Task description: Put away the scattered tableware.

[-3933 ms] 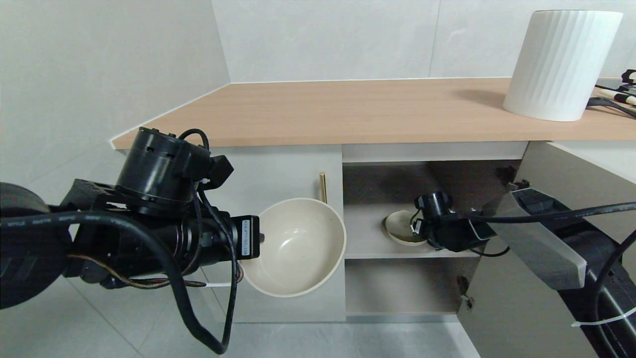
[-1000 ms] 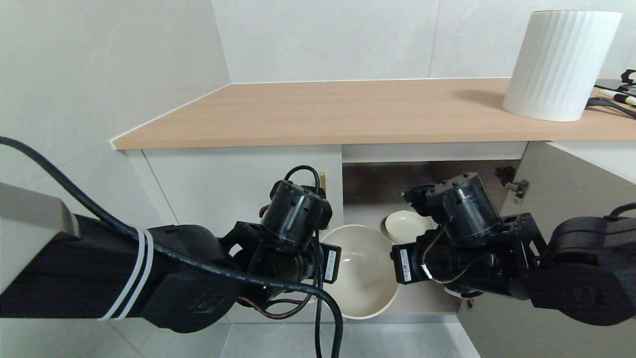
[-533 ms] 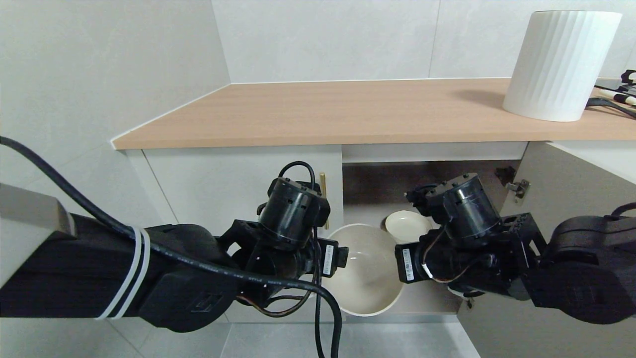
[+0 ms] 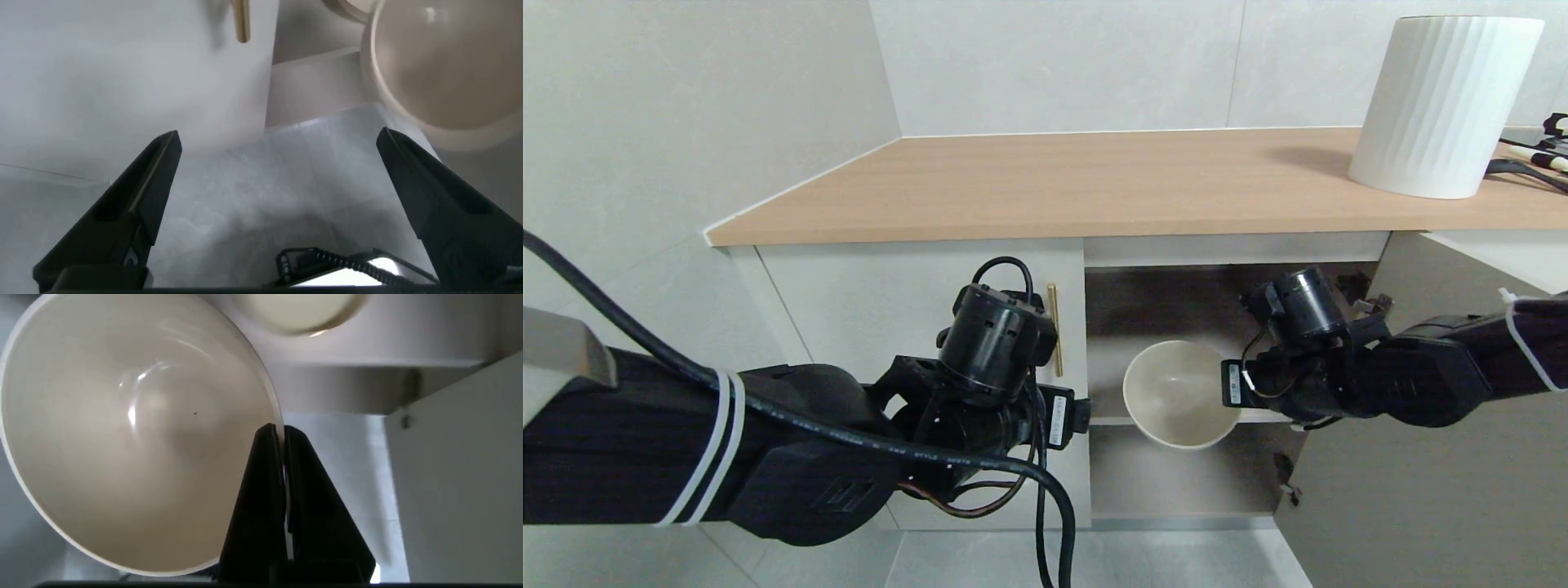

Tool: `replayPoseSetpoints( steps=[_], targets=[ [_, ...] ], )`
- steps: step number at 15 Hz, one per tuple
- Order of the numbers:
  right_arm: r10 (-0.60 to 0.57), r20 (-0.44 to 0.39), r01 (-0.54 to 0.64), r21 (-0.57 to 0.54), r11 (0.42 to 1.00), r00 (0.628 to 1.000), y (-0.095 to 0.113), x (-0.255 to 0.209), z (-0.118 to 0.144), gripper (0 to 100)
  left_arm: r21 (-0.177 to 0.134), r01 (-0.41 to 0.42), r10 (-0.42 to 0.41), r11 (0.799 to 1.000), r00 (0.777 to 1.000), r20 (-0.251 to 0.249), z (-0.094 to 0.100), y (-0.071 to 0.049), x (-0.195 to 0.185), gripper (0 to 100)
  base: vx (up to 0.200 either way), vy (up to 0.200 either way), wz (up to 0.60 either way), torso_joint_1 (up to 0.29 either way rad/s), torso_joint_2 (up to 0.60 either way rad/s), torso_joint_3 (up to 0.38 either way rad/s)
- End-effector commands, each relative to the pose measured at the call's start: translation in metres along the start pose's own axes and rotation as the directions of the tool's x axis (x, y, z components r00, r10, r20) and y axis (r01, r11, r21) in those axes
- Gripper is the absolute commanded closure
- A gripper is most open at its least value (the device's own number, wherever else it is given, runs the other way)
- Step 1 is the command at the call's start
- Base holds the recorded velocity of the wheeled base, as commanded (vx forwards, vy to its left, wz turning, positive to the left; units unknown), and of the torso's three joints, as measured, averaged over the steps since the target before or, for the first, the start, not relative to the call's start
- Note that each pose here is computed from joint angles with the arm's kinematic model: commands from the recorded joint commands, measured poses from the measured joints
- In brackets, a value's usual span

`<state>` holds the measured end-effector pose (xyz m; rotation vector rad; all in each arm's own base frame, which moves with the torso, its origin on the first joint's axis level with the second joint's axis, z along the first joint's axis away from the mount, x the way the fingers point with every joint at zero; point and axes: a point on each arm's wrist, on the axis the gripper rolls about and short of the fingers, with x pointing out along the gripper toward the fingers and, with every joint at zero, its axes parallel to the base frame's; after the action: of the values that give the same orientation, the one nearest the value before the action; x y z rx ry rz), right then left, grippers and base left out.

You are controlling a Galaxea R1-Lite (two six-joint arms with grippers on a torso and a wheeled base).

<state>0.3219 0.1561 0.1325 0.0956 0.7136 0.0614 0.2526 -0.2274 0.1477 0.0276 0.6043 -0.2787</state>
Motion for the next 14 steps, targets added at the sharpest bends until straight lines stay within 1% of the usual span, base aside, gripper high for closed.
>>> replayPoseSetpoints(
  steps=[1,2,4,5,6,9,11,13,14],
  targets=[
    [-0.075,-0.028,0.076,0.039,0.996,0.997,-0.020,0.035,0.004,100,-0.002,-0.001,0.001,1.000,1.000,0.005,0.001,0.000,-0.001,0,0.000,0.000,0.00,0.000,0.00,0.000],
    [-0.095,-0.023,0.096,0.054,0.994,0.995,-0.026,0.042,0.008,100,-0.002,-0.001,0.001,1.000,1.000,0.005,0.001,0.000,-0.001,0,0.000,0.000,0.00,0.000,0.00,0.000],
    [-0.110,-0.015,0.111,0.078,0.991,0.994,-0.030,0.053,0.013,100,-0.002,-0.001,0.001,1.000,1.000,0.005,0.001,0.000,-0.001,0,0.000,0.000,0.00,0.000,0.00,0.000],
    [-0.120,-0.011,0.120,0.119,0.986,0.993,-0.030,0.064,0.016,100,-0.002,-0.001,0.001,1.000,1.000,0.005,0.001,0.000,-0.001,0,0.000,0.000,0.00,0.000,0.00,0.000],
    [-0.156,0.002,0.154,0.146,0.977,0.988,-0.033,0.073,0.019,100,-0.003,-0.002,0.002,1.000,1.000,0.005,0.001,0.001,-0.001,0,0.000,0.000,0.00,0.000,0.00,0.000],
    [-0.170,0.024,0.164,0.163,0.973,0.985,-0.033,0.090,0.027,100,-0.003,-0.002,0.002,1.000,1.000,0.005,0.001,0.001,-0.001,0,0.000,0.000,0.00,0.000,0.00,0.000],
    [-0.187,0.024,0.179,0.192,0.965,0.982,-0.040,0.103,0.029,100,-0.003,-0.002,0.002,1.000,1.000,0.005,0.001,0.001,-0.001,0,0.000,0.000,0.00,0.000,0.00,0.000],
    [-0.193,0.015,0.183,0.258,0.949,0.981,-0.041,0.119,0.027,100,-0.004,-0.003,0.003,1.000,1.000,0.005,0.001,0.001,-0.001,0,0.000,0.000,0.00,0.000,0.00,0.000],
    [-0.195,0.012,0.185,0.268,0.946,0.981,-0.041,0.125,0.026,100,-0.004,-0.003,0.003,1.000,1.000,0.005,0.001,0.001,-0.001,0,0.000,0.000,0.00,0.000,0.00,0.000]
  ],
)
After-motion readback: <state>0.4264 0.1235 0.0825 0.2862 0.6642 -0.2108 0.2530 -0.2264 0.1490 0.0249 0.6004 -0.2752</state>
